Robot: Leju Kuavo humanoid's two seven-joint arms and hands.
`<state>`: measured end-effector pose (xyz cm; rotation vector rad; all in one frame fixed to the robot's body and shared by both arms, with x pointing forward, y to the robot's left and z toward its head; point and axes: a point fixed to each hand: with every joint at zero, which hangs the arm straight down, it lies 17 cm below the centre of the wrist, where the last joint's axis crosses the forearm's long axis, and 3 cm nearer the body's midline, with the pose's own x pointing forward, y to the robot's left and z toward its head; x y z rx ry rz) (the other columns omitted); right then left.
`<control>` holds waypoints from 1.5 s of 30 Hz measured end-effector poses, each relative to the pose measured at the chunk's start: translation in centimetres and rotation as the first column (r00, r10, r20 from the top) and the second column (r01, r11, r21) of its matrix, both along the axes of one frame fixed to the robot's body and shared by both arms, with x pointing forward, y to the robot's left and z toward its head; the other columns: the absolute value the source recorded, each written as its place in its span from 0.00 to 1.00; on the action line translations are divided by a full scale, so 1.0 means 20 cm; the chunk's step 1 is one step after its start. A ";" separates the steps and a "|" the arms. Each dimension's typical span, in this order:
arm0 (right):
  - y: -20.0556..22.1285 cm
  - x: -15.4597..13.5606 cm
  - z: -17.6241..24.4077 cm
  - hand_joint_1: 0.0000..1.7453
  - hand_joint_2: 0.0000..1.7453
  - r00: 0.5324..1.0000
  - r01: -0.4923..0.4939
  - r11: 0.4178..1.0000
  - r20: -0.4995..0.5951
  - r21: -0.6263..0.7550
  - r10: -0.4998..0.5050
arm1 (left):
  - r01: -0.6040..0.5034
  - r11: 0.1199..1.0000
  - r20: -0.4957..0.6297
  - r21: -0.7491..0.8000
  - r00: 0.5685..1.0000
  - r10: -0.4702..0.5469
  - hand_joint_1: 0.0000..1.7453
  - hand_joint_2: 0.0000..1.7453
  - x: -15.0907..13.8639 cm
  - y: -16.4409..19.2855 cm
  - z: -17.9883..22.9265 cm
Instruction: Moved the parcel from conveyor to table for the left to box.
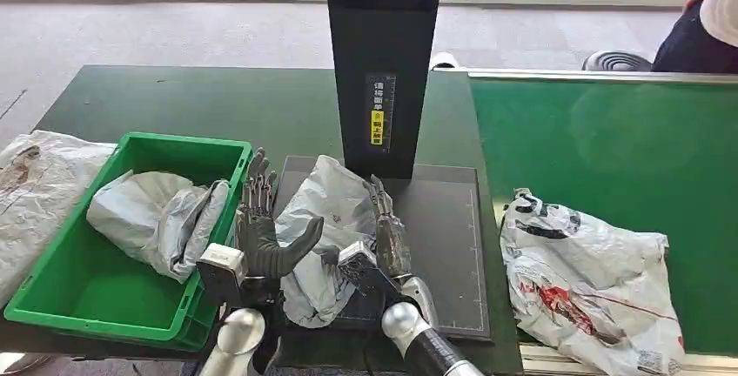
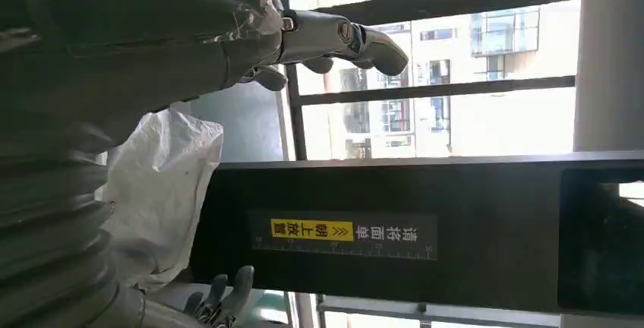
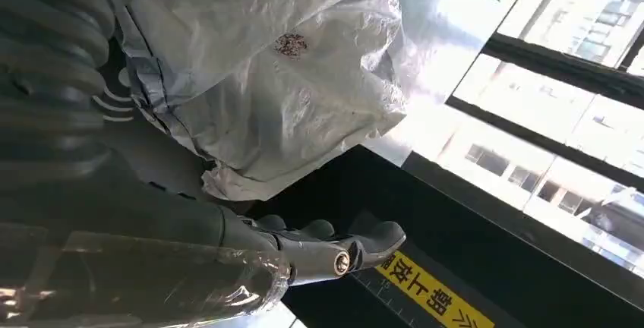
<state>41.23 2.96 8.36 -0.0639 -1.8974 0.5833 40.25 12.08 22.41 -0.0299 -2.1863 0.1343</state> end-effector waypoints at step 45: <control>0.00 0.00 0.00 0.00 1.00 1.000 0.000 1.000 0.000 0.000 0.000 | 0.000 1.000 0.000 0.000 1.000 0.000 0.00 1.00 0.00 0.00 0.00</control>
